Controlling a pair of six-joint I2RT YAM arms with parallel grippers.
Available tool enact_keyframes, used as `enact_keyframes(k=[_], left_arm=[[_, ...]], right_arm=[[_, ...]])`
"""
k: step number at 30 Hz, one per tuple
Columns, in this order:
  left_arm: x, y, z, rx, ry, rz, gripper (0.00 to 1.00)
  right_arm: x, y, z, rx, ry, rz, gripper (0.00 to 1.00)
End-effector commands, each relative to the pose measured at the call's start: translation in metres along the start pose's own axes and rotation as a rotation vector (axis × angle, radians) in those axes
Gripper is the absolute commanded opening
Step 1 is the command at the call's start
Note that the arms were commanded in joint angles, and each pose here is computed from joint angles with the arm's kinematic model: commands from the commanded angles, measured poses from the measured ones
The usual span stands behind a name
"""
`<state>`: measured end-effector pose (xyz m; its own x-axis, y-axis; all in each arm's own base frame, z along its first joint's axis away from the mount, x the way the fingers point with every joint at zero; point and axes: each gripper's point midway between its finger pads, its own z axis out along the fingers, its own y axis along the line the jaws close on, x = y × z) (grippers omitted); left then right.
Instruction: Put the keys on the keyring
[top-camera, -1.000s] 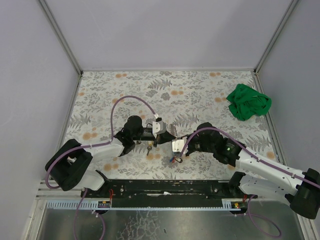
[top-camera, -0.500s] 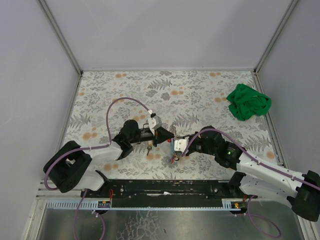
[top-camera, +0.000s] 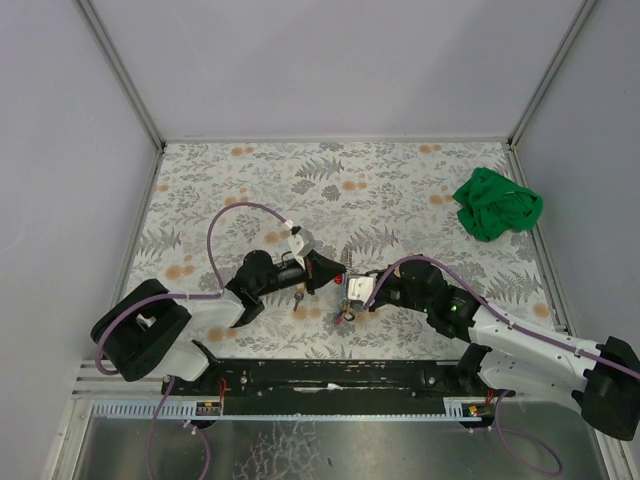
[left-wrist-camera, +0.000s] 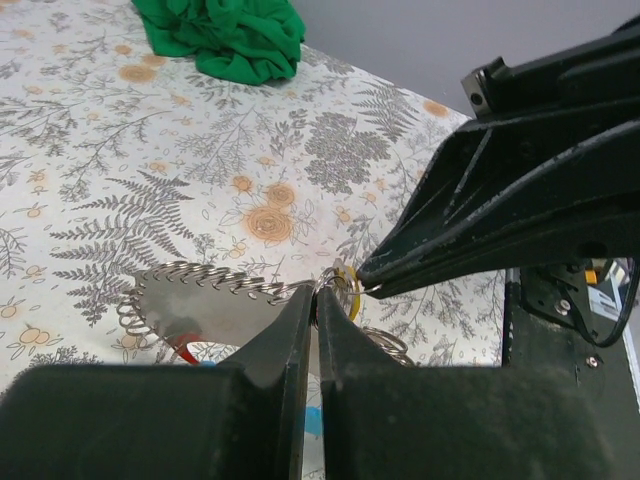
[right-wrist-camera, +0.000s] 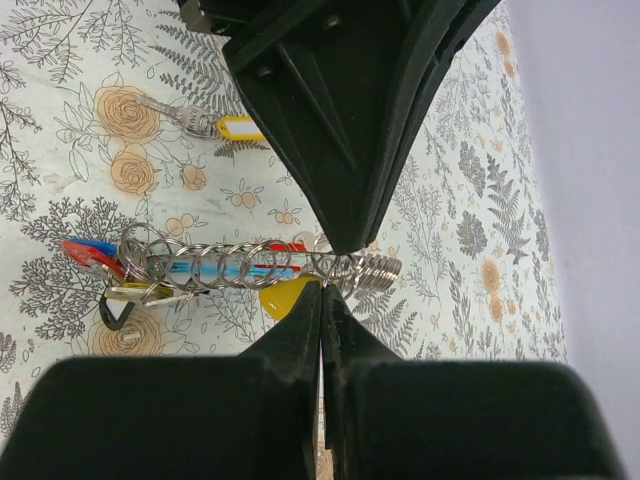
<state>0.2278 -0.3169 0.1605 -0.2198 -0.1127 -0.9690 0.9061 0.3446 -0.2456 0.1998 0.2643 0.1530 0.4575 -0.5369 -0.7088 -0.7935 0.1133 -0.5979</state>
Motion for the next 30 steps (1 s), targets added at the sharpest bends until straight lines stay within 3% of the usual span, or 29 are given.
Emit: enact_keyframes(k=[1,11,17,23,30], left_arm=[[-0.05,0.013,0.003,-0.107,-0.223,0.022,0.0],[-0.055,0.01,0.002,-0.155,-0.323,-0.082,0.0],[-0.043,0.008,-0.002,-0.151,-0.292,-0.061,0.0],[-0.029,0.006,-0.008,-0.131,-0.218,-0.005,0.2],[-0.017,-0.009,-0.008,0.027,-0.108,0.067,0.29]], right_arm=[[-0.009,0.009,0.005,-0.032,-0.056,0.034,0.0],[-0.002,0.006,0.014,-0.003,-0.048,0.033,0.0],[-0.007,-0.013,0.007,0.062,-0.03,-0.018,0.0],[-0.016,-0.029,-0.004,0.081,-0.005,-0.091,0.0],[-0.025,-0.033,-0.007,0.027,0.006,-0.163,0.0]])
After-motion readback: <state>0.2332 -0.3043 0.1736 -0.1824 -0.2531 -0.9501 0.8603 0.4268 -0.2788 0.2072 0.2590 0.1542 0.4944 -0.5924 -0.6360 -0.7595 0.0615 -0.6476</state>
